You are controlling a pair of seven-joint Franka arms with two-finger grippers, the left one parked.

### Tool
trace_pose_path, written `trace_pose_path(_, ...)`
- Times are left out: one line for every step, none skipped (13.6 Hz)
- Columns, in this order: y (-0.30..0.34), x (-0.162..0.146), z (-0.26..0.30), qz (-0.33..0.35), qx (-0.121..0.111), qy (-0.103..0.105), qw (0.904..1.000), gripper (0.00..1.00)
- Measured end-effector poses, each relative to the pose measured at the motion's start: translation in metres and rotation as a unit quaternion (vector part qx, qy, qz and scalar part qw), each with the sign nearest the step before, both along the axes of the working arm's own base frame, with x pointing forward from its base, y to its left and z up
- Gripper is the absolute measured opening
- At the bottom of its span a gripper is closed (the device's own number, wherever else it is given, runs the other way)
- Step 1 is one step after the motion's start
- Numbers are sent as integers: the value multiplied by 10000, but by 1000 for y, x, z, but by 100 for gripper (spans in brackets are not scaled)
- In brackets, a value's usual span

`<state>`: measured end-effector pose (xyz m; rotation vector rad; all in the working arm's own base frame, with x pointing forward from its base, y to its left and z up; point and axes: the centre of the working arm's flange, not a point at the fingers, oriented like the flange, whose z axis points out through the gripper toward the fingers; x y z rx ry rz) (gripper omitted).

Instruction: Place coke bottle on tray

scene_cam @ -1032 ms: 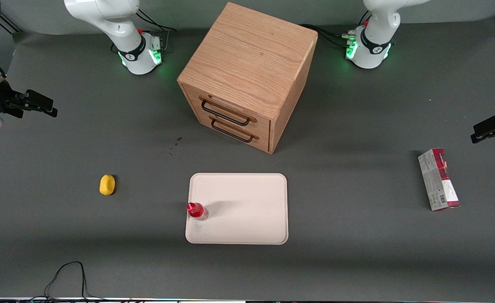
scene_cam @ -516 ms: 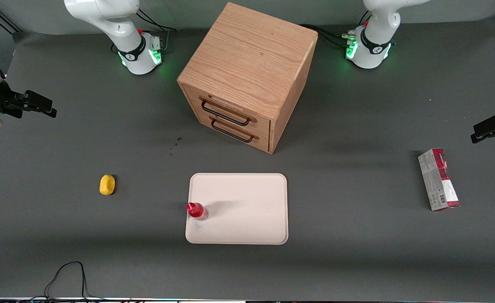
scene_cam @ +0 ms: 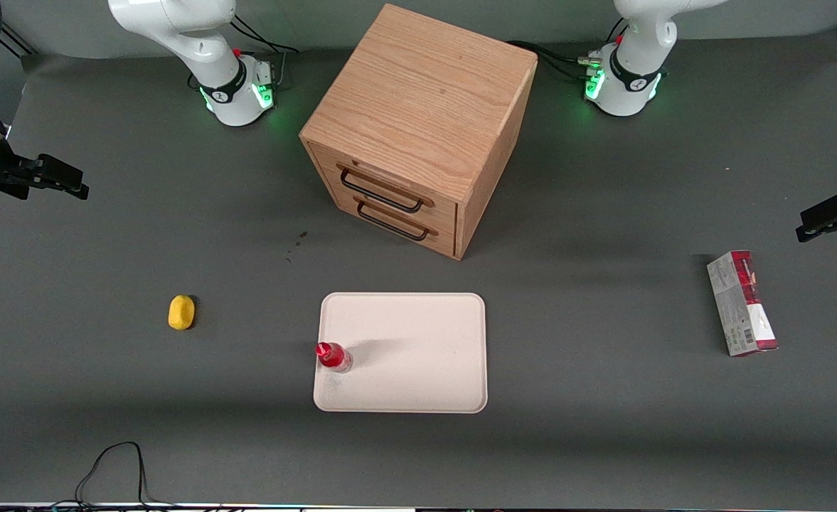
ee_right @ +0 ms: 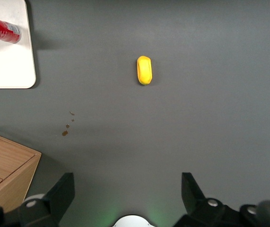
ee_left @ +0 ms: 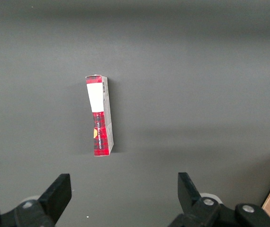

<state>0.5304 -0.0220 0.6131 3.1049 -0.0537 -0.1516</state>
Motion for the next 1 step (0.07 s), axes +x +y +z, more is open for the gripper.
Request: trace_pose_path(0,0,0,1,-1,0,10000,100)
